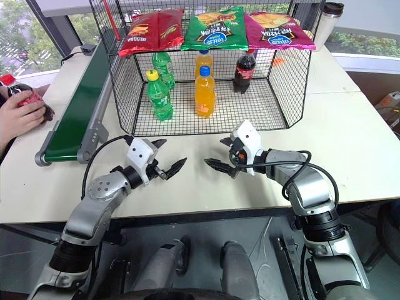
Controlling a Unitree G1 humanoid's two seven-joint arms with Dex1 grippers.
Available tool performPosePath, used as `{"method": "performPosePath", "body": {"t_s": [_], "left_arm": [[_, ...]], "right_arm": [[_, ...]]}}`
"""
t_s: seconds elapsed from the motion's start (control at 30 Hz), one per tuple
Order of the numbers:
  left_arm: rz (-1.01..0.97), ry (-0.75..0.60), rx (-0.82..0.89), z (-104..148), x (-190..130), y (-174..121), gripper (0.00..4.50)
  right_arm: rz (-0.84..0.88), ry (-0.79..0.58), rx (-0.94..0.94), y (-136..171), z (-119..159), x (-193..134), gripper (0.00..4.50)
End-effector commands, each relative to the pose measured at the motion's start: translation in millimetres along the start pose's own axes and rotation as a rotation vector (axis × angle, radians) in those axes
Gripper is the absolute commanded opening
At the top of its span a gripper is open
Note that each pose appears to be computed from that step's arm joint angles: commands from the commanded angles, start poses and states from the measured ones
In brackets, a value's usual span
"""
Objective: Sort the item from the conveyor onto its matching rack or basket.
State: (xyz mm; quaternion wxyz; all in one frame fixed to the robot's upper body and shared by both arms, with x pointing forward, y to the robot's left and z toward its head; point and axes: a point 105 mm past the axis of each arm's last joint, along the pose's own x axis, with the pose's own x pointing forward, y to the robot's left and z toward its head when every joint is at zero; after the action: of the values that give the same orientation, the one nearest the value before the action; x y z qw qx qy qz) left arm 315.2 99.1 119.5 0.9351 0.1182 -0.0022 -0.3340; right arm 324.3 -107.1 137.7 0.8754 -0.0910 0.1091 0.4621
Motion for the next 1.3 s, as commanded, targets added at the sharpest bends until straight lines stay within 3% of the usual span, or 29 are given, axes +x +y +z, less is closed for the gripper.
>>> {"method": "performPosePath", "body": {"t_s": [0.03,1.3], "left_arm": [[0.004,-0.04,0.023,11.6,-3.1,1.5,4.5],[0.01,-0.041,0.036,11.4,-1.3,0.6,4.5]], "right_arm": [[0.017,-0.034,-0.028,5.1,10.3,-1.9,4.48],[0.019,-0.03,-0.041,3.8,10.8,-3.5,4.48]]}}
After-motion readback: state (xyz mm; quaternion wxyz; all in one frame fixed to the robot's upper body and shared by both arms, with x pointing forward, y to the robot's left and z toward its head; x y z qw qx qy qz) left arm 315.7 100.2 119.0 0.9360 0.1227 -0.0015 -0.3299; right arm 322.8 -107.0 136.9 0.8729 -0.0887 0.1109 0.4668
